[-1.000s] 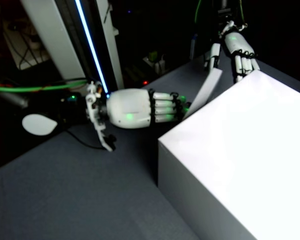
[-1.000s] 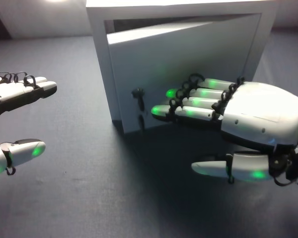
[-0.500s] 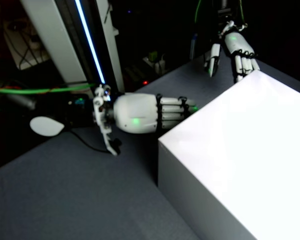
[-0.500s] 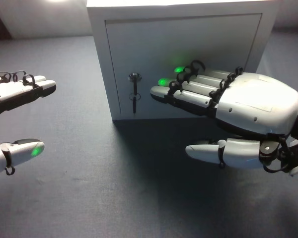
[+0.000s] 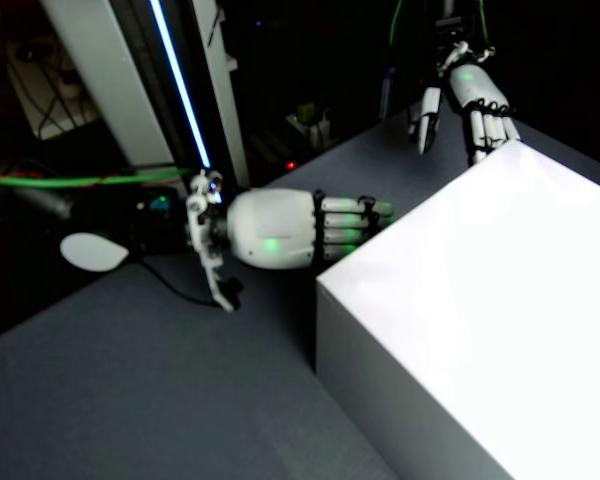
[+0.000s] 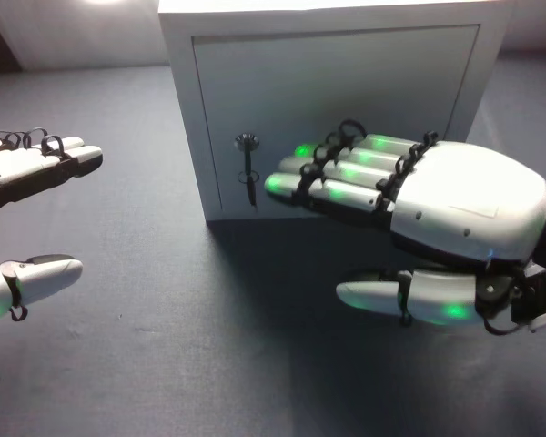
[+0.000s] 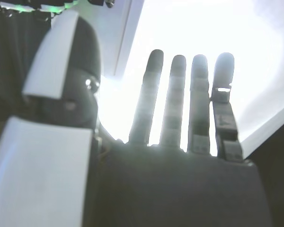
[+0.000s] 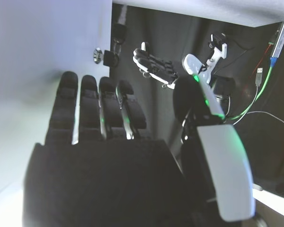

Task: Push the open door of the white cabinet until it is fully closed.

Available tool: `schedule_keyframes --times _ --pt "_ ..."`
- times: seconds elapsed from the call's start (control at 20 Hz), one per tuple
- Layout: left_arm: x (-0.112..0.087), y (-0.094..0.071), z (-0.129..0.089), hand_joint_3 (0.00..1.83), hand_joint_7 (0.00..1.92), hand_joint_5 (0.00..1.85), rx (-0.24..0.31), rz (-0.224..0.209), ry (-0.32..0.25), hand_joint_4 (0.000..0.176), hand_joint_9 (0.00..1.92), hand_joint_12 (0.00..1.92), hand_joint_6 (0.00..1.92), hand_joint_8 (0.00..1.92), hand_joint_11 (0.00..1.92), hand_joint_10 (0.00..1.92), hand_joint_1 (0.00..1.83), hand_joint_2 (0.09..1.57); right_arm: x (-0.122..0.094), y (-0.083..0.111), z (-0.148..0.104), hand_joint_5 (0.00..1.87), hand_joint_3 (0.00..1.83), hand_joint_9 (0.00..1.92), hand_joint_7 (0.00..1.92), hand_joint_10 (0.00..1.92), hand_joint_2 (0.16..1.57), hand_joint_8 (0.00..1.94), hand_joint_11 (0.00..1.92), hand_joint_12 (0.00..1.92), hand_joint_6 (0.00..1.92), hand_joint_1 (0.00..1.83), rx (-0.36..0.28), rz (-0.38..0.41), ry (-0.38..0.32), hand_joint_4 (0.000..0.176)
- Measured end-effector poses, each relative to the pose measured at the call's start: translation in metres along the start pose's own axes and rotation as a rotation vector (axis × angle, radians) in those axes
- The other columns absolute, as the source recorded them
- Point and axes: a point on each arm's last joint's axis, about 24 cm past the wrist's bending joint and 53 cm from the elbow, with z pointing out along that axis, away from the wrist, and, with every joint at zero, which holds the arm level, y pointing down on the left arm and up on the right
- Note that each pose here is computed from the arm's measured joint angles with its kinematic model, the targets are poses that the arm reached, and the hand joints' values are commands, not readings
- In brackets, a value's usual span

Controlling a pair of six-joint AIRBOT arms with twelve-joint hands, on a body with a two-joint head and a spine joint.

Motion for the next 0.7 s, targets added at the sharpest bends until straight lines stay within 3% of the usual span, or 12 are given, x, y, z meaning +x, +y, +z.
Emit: schedule_keyframes --times 0.05,0.1,0.15,0.25,0.4,0.5,0.6,0.7 --pt "0.0 0.0 -0.001 0.0 0.18 0.24 0.0 0.0 -0.002 0.0 0.21 0.98 0.0 0.0 0.0 0.0 0.54 1.26 -0.002 0.004 0.0 0.1 0.0 0.18 0.16 0.03 1.33 0.01 0.0 0.82 0.0 0.42 -0.015 0.005 -0.007 0.0" --pt "0.0 0.0 -0.001 0.0 0.18 0.24 -0.001 0.001 -0.002 0.0 0.21 0.99 0.0 0.0 0.0 0.0 0.53 1.26 -0.005 0.009 -0.002 0.14 0.0 0.2 0.2 0.03 1.34 0.01 0.0 0.89 0.01 0.45 -0.032 0.026 -0.018 0.0" --pt "-0.001 0.0 -0.001 0.0 0.19 0.25 0.002 0.0 -0.003 0.0 0.21 1.0 0.0 0.0 0.0 0.0 0.54 1.26 -0.007 0.012 -0.006 0.14 0.0 0.19 0.18 0.02 1.36 0.0 0.0 0.8 0.01 0.42 -0.045 0.033 -0.021 0.0" --pt "-0.002 0.0 -0.001 0.0 0.21 0.25 0.002 0.0 -0.007 0.0 0.23 1.06 0.0 0.0 0.0 0.01 0.56 1.25 -0.007 0.014 -0.016 0.17 0.01 0.18 0.18 0.01 1.39 0.0 0.0 0.88 0.01 0.38 -0.053 0.048 -0.022 0.0" --pt "-0.002 -0.003 -0.002 0.0 0.23 0.28 0.01 -0.008 -0.017 0.0 0.26 1.11 0.01 0.01 0.0 0.01 0.59 1.25 -0.008 0.017 -0.034 0.17 0.01 0.22 0.18 0.03 1.42 0.0 0.0 1.17 0.0 0.22 -0.052 0.064 -0.023 0.0" --pt "-0.002 -0.002 -0.007 0.0 0.23 0.27 0.008 -0.008 -0.019 0.0 0.27 1.15 0.0 0.0 0.0 0.01 0.6 1.25 -0.018 0.023 -0.046 0.18 0.0 0.26 0.22 0.05 1.4 0.01 0.0 1.14 0.01 0.23 -0.067 0.067 -0.052 0.0" --pt "-0.007 -0.001 -0.009 0.0 0.22 0.27 0.0 -0.012 -0.039 0.0 0.27 1.15 0.0 0.0 0.0 0.01 0.62 1.25 -0.026 0.021 -0.063 0.19 0.0 0.26 0.23 0.05 1.39 0.01 0.0 1.14 0.01 0.28 -0.043 0.065 -0.063 0.0" --pt "-0.012 -0.003 -0.01 0.0 0.21 0.27 0.01 -0.011 -0.057 0.0 0.23 1.06 0.01 0.0 0.0 0.01 0.68 1.24 -0.04 0.018 -0.081 0.2 0.0 0.27 0.22 0.06 1.38 0.0 0.0 1.29 0.01 0.33 -0.005 0.051 -0.109 0.0"
